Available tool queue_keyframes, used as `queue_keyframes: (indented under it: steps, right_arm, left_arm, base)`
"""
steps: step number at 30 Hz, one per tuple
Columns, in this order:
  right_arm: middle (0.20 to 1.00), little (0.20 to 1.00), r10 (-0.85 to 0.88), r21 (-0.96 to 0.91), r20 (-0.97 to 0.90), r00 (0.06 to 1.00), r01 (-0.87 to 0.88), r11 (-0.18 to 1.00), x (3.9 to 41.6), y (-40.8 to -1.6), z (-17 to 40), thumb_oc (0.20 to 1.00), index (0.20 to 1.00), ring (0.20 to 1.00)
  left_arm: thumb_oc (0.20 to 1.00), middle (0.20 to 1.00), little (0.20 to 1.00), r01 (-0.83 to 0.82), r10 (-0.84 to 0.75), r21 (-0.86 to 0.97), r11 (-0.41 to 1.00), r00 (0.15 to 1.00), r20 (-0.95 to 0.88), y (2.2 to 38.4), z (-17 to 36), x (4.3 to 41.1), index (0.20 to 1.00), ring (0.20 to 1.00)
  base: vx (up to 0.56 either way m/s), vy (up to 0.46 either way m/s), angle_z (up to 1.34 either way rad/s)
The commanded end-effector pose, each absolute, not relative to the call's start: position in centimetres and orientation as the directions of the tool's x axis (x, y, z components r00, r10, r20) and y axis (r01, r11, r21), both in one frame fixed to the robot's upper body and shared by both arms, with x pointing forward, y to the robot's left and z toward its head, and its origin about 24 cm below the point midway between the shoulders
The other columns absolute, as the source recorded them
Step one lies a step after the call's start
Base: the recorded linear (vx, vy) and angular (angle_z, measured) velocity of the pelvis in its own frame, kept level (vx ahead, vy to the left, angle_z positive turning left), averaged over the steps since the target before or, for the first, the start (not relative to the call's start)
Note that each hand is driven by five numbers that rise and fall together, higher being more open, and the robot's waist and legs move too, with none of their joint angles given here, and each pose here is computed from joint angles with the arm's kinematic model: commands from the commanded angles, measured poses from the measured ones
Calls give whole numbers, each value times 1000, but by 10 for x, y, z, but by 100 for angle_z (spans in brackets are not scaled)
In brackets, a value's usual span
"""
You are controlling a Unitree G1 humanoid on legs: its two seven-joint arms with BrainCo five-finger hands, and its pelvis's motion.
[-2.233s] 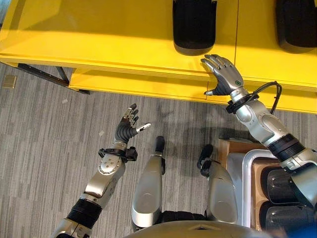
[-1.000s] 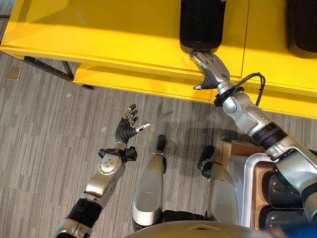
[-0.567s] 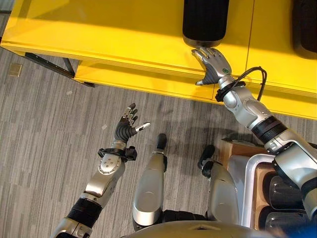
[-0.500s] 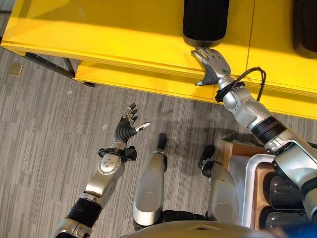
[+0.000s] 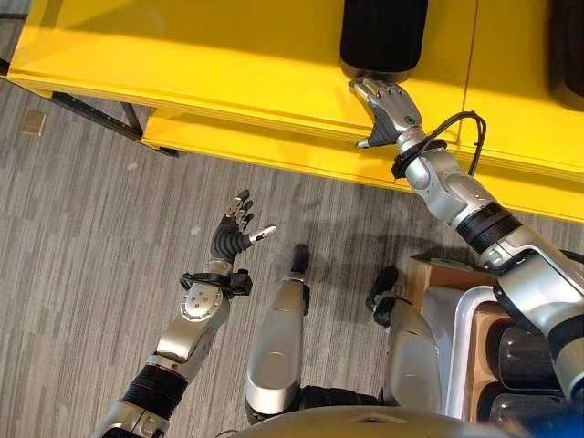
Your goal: Move parts from the plastic box to the shelf.
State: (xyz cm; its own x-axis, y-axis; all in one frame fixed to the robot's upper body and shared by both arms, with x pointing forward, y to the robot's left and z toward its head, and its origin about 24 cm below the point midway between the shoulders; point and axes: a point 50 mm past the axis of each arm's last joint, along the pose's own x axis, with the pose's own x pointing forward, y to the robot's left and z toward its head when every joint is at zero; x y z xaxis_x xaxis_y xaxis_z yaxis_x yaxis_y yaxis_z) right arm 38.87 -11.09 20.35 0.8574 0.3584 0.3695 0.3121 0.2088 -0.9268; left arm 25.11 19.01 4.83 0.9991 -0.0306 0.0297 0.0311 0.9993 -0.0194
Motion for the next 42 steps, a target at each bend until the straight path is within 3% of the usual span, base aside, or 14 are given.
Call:
queue_keyframes:
  steps: [1, 29, 42]
  right_arm:
    - [1000, 1000, 395, -878, 478, 785, 420, 227, 391, -92, 247, 1000, 1000, 1000]
    - [1000, 1000, 343, -842, 539, 769, 499, 206, 400, -95, 283, 1000, 1000, 1000]
    - [1000, 1000, 382, -825, 564, 732, 495, 271, 392, -86, 286, 1000, 1000, 1000]
  left_arm:
    - [1000, 1000, 1000, 50, -46, -34, 998, 992, 119, 193, 64, 243, 1000, 1000]
    - [1000, 1000, 1000, 48, -43, -36, 998, 990, 134, 195, 68, 244, 1000, 1000]
    - [1000, 1000, 1000, 41, -36, -32, 999, 990, 136, 194, 69, 246, 1000, 1000]
  base:
    - [0, 0, 0]
    - [7, 3, 2]
    - [0, 0, 0]
